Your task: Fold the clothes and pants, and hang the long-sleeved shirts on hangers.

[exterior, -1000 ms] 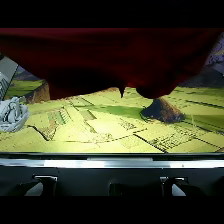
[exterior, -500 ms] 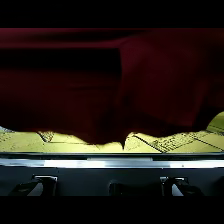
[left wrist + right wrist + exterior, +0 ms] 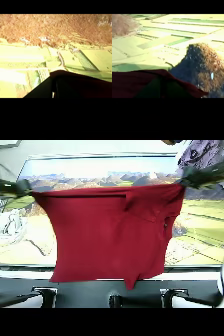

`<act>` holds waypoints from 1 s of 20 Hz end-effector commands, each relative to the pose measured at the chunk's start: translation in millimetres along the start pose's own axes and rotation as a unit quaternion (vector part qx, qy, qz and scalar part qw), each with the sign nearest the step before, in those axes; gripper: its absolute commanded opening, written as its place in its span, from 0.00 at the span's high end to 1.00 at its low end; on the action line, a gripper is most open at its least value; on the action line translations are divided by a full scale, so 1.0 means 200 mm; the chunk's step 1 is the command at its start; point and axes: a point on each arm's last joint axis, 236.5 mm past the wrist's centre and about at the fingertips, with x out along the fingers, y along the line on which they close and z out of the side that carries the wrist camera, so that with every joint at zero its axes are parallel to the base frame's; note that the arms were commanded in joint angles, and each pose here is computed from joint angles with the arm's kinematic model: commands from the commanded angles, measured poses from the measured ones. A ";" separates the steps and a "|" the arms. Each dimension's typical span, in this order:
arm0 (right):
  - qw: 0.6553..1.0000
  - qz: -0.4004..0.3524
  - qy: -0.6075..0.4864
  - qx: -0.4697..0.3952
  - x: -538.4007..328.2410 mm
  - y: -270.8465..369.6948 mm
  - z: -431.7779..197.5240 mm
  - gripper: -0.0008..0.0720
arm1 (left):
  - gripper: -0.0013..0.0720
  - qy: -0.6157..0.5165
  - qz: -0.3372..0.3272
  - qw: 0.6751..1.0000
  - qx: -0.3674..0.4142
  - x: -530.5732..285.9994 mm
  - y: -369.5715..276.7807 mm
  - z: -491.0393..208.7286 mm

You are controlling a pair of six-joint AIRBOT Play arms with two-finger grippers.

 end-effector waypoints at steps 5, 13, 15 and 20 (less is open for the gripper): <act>0.998 -0.014 -0.015 0.064 0.90 -0.34 0.09 0.95 | 0.96 -0.023 -0.014 0.999 -0.018 0.95 -0.07 0.10; 0.996 -0.018 0.044 0.072 0.96 -0.36 -0.06 0.95 | 0.96 0.065 -0.003 0.998 -0.015 1.02 -0.07 -0.11; 0.993 -0.029 0.087 0.078 0.95 -0.38 -0.17 0.95 | 0.96 0.124 0.007 0.992 -0.013 0.99 -0.05 -0.25; 0.982 -0.049 0.165 0.083 0.90 -0.41 -0.35 0.95 | 0.96 0.211 0.022 0.977 -0.010 0.92 -0.02 -0.45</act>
